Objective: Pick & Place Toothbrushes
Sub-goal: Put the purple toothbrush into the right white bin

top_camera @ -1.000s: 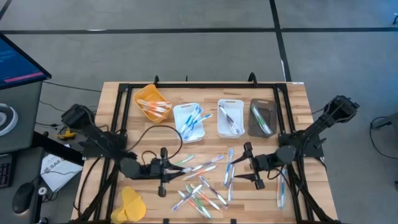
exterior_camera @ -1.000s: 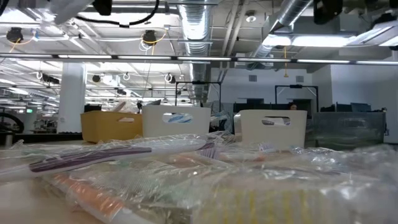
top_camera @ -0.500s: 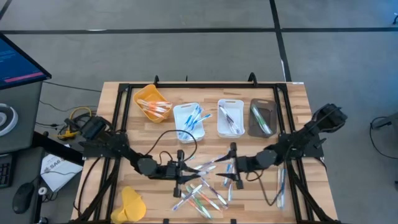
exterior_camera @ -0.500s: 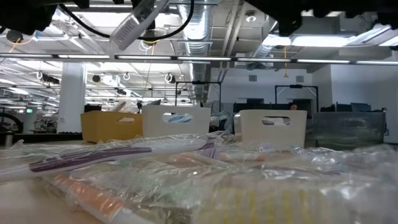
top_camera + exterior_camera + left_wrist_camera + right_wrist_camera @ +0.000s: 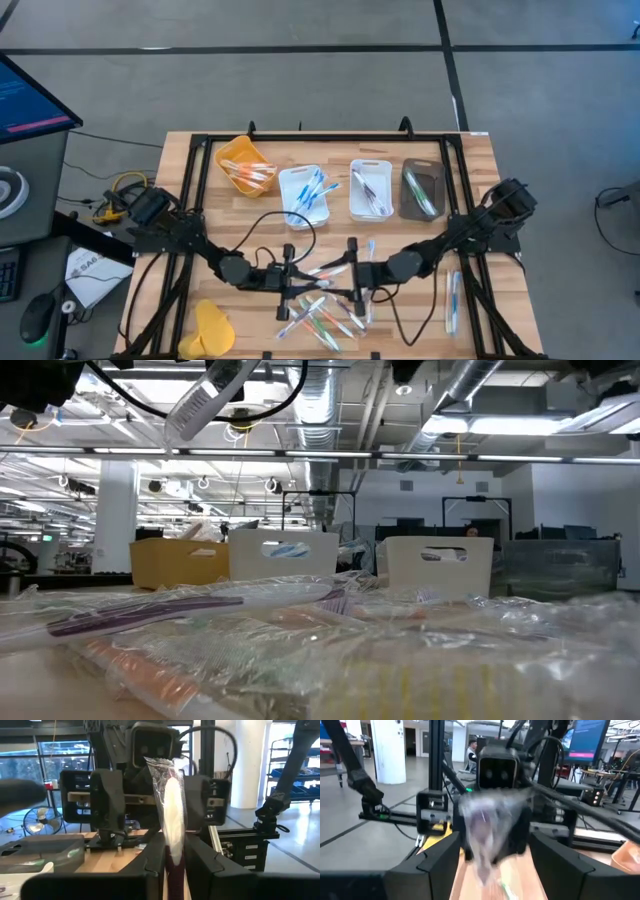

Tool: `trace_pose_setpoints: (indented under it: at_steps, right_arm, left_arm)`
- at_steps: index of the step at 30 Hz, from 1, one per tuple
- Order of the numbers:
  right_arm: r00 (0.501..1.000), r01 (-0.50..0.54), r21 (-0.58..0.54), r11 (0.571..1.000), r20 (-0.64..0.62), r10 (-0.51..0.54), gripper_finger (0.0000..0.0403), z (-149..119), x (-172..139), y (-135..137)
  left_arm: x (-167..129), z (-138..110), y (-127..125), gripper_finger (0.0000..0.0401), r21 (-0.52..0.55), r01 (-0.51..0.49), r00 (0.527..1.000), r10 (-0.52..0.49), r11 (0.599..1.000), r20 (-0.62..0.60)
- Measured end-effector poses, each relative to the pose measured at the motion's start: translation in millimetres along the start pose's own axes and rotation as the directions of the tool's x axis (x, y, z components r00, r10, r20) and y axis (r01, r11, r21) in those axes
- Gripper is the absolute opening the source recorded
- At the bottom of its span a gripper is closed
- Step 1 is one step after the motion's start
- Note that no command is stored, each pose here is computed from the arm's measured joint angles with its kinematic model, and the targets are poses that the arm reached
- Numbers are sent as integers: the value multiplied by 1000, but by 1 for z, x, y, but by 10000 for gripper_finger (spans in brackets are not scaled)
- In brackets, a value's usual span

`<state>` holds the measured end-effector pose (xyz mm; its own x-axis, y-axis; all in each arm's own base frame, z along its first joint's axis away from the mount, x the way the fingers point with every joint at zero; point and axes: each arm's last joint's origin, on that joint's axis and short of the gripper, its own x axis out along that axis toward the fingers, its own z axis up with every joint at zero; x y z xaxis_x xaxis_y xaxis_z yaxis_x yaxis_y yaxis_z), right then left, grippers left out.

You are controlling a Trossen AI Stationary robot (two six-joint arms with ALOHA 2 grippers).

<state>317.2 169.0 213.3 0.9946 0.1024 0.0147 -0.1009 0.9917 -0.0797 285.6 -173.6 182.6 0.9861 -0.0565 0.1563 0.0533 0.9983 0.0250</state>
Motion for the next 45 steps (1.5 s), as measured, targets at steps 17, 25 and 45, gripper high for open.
trace_pose_setpoints:
  at_steps: [17, 25, 45]
  right_arm:
    - [999, -31, -103, 994, 6, 32, 204, 2, 9, 17]
    - [1000, -30, -112, 993, -8, 29, 54, 1, 9, 16]
    - [947, 203, -237, 950, -199, -252, 44, 15, -23, 24]
  left_arm:
    - [0, -1, 0, 44, -13, 1, 1000, -1, 1000, -9]
    - [0, -3, -1, 41, -6, 5, 1000, -5, 1000, -31]
    - [-4, -4, -7, 179, 4, 29, 999, -28, 1000, -44]
